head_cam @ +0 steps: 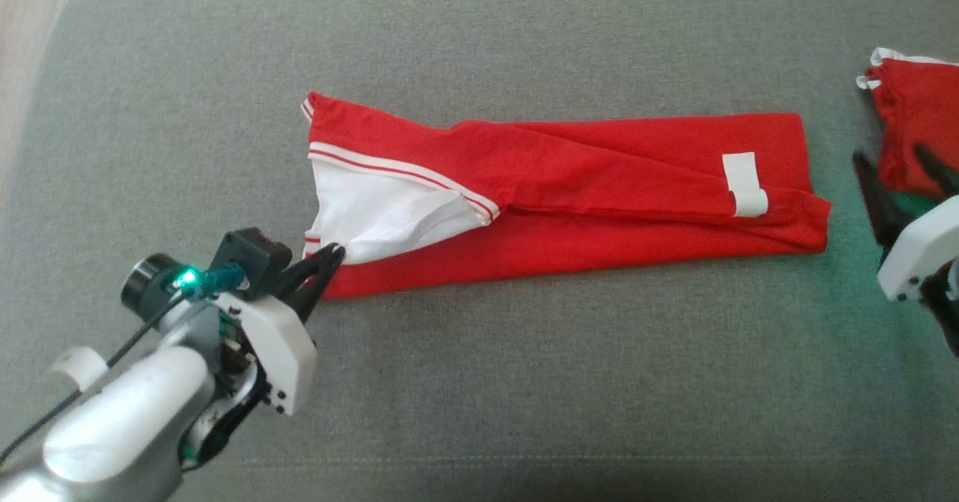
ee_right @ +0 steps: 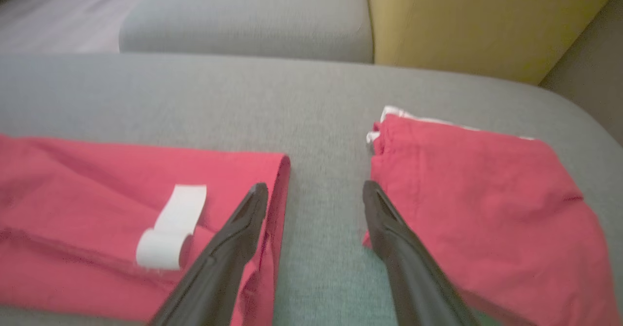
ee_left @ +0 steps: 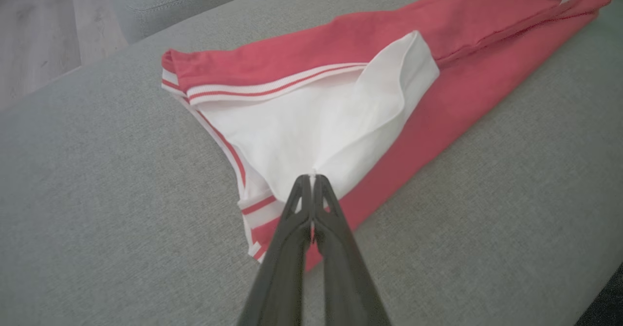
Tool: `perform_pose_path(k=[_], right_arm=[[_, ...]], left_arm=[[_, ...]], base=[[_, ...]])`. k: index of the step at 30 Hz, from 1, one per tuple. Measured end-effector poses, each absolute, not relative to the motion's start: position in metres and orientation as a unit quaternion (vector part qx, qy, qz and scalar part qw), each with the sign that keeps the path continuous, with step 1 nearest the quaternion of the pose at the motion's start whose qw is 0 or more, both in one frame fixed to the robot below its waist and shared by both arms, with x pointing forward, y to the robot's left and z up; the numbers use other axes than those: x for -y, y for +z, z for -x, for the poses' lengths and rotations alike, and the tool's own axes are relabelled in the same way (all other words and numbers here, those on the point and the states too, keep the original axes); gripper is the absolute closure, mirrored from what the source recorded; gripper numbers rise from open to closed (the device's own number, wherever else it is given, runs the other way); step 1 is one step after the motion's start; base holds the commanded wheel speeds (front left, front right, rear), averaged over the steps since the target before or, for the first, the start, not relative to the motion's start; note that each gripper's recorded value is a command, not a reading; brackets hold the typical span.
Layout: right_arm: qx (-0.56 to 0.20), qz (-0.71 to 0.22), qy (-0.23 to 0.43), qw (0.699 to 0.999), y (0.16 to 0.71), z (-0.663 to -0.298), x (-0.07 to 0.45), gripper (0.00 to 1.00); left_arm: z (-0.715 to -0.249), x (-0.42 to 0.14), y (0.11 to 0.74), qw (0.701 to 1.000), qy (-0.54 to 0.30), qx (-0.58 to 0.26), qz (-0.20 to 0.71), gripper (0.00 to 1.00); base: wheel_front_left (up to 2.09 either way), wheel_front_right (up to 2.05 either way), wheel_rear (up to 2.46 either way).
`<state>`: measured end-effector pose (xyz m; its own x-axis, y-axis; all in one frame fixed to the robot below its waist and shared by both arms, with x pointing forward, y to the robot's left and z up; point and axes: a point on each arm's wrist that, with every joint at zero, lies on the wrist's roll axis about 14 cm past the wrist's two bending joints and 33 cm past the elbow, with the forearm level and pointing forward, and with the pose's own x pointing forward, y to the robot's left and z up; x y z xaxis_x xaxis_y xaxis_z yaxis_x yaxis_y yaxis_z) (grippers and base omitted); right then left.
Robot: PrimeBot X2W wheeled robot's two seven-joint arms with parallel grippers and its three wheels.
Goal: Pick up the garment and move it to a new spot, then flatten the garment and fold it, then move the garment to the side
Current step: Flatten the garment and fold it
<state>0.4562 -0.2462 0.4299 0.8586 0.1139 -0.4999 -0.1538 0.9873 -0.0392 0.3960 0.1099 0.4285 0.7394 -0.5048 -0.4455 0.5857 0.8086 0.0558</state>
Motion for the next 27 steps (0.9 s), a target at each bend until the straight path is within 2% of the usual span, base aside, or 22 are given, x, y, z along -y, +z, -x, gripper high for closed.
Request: perform_pose_path(k=[4, 5, 6, 7, 10, 15, 21, 27], right_arm=[[-0.182, 0.006, 0.058, 0.982, 0.457, -0.466, 0.241, 0.0], [-0.164, 0.002, 0.057, 0.985, 0.462, -0.468, 0.239, 0.0], [-0.147, -0.003, 0.056, 0.988, 0.468, -0.469, 0.236, 0.0], [-0.13, -0.008, 0.055, 0.99, 0.472, -0.469, 0.234, 0.0], [-0.088, -0.023, 0.045, 0.995, 0.484, -0.468, 0.229, 0.0], [-0.043, -0.049, 0.037, 0.997, 0.495, -0.463, 0.215, 0.0], [-0.052, -0.073, 0.026, 0.996, 0.479, -0.451, 0.203, 0.0], [-0.076, -0.08, 0.018, 0.994, 0.459, -0.448, 0.197, 0.0]], left_arm=[[-0.392, -0.104, 0.426, 0.934, -0.284, -0.205, -0.073, 1.0], [-0.391, -0.103, 0.426, 0.937, -0.278, -0.201, -0.065, 0.67], [-0.392, -0.102, 0.426, 0.941, -0.272, -0.195, -0.059, 0.08], [-0.393, -0.102, 0.427, 0.944, -0.263, -0.189, -0.053, 0.0], [-0.406, -0.105, 0.439, 0.962, -0.227, -0.147, -0.036, 0.0], [-0.437, -0.128, 0.48, 0.991, -0.122, -0.056, 0.015, 0.0], [-0.449, -0.152, 0.551, 0.992, -0.018, 0.07, 0.103, 0.0], [-0.425, -0.149, 0.517, 0.993, -0.013, 0.04, 0.115, 0.0]], base=[[0.0, 0.0, 0.0], [0.0, 0.0, 0.0], [0.0, 0.0, 0.0], [0.0, 0.0, 0.0], [0.0, 0.0, 0.0], [0.0, 0.0, 0.0], [0.0, 0.0, 0.0], [0.0, 0.0, 0.0]])
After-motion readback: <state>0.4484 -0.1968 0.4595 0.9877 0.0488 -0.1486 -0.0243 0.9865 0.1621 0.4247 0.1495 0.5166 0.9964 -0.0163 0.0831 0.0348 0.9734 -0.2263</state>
